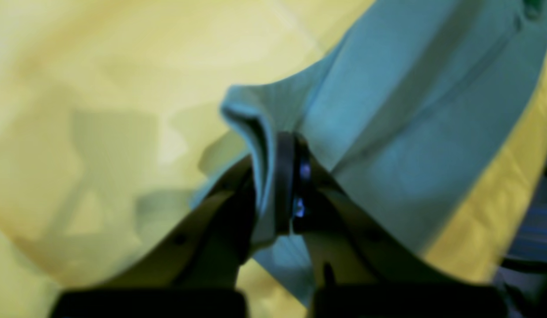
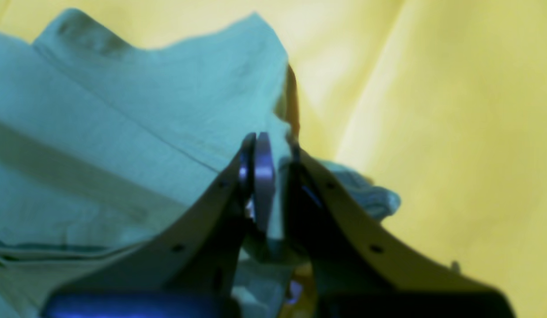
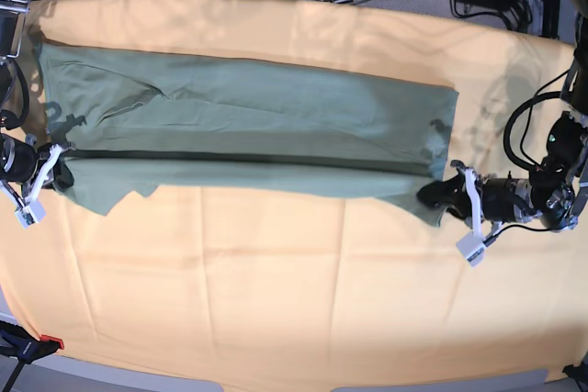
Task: Fold the T-shirt properly
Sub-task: 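Lift and fold the grasped edge over toward the held edge, then lay the folded edge down and open both grippers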
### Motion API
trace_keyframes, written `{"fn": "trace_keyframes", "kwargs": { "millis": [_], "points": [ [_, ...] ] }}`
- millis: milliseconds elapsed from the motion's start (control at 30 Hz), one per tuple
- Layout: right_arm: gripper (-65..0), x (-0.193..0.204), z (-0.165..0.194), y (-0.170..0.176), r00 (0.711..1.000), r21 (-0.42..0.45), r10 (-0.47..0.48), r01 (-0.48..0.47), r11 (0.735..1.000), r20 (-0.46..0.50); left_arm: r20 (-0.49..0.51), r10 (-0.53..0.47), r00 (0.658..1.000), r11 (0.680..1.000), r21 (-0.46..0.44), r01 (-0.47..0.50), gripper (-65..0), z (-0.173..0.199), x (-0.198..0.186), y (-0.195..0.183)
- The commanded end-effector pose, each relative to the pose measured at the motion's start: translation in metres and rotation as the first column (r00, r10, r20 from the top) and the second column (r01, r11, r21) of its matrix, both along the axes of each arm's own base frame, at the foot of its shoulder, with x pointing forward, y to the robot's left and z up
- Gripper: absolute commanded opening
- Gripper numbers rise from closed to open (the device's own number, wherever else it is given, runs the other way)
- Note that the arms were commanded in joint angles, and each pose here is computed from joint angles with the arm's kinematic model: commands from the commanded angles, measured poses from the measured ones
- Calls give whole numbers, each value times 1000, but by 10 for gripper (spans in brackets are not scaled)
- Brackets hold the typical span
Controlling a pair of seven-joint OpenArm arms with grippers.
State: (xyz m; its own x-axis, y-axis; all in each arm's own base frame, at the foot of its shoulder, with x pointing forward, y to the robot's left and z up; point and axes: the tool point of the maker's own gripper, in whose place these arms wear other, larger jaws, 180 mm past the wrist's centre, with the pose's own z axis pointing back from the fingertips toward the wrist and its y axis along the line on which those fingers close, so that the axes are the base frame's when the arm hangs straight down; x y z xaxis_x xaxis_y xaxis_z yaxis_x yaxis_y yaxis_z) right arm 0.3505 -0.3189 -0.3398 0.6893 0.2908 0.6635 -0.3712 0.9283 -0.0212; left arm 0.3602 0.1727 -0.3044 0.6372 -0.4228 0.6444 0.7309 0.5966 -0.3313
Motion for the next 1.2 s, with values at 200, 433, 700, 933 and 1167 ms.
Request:
{"fn": "trace_keyframes", "kwargs": {
  "millis": [200,433,700,933,1167],
  "points": [
    [-650,10,22,-11,999,-28,-5,7,1000,50,-39,-157,987,986,54,159,-650,29,-25,-7],
    [-650,10,21,-11,999,-30,-6,7,1000,46,-84,-209,974,971,104,218,-650,24,-39,-6],
    [-327,8,19,-13,1000,-39,-7,8,999,25,-87,-203,975,973,91,210,-471,21,-40,-7],
    [-249,11,24,-8,999,-9,-5,5,1000,46,-144,-197,970,973,89,211,-316,3,-56,-4],
    [-249,26,53,22,989,216,-3,-29,976,151,-210,-195,958,974,69,214,-316,-18,-78,-5]
  ]
}}
